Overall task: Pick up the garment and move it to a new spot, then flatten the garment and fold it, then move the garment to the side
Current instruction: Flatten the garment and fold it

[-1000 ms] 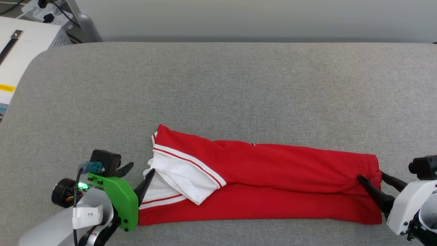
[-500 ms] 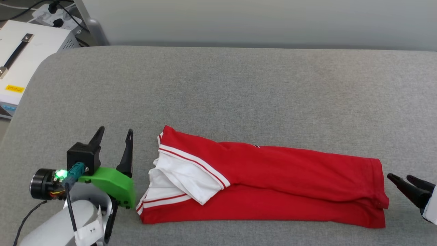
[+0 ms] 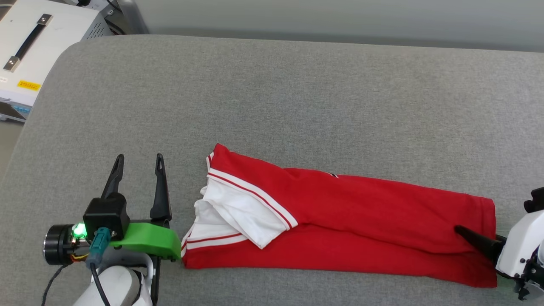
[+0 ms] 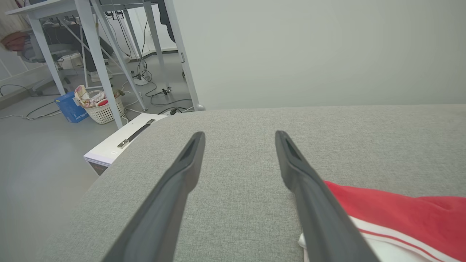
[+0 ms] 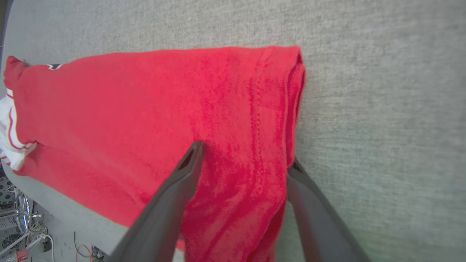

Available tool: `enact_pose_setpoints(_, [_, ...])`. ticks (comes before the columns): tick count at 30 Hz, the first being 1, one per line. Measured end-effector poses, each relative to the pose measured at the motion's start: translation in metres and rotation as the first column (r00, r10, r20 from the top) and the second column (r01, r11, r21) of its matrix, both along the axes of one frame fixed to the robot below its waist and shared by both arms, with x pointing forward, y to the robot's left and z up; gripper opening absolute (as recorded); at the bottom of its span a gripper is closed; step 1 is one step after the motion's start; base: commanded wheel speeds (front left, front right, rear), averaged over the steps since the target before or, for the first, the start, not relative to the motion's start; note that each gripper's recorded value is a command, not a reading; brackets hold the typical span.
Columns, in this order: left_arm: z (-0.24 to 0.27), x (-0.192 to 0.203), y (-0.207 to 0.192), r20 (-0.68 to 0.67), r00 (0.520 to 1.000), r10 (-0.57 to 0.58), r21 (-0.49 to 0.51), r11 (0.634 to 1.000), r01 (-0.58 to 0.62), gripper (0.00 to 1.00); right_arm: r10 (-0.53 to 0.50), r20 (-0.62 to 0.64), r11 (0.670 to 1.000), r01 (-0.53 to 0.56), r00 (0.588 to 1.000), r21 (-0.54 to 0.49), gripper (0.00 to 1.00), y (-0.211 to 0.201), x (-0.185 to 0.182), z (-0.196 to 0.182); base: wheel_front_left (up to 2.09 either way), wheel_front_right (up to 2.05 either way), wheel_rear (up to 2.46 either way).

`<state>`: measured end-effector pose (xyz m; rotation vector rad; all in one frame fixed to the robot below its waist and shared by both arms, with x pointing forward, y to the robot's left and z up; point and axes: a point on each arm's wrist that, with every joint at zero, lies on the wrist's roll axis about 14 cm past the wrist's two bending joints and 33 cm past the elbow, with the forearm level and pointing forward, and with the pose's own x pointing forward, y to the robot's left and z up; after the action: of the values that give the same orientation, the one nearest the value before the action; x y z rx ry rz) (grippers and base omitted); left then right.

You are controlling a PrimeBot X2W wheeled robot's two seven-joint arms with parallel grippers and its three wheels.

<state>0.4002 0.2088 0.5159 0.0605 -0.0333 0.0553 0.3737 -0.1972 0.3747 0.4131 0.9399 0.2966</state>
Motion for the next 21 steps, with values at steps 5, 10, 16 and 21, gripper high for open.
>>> enact_pose_setpoints(5, [-0.005,-0.006,0.003,0.007,0.999,0.037,-0.033,0.999,-0.037,1.00,0.027,-0.004,0.999,-0.027,1.000,0.022,1.00,0.018,0.002,-0.005,0.00,0.00,0.00])
enact_pose_setpoints(10, [-0.005,-0.011,0.009,0.026,0.998,0.065,-0.040,0.997,-0.064,1.00,0.037,0.014,0.999,-0.038,0.999,0.017,0.00,0.022,0.002,-0.006,0.00,0.00,0.00])
enact_pose_setpoints(16, [-0.004,-0.016,0.007,0.042,0.998,0.053,-0.029,0.998,-0.052,1.00,0.001,0.051,1.000,-0.001,0.999,0.003,0.00,0.011,0.005,-0.002,0.00,0.00,0.00])
enact_pose_setpoints(21, [-0.004,-0.021,0.004,0.048,0.998,0.040,-0.029,0.999,-0.038,1.00,-0.036,0.093,0.998,0.041,0.995,-0.049,0.00,-0.019,0.011,0.011,0.00,0.00,0.00])
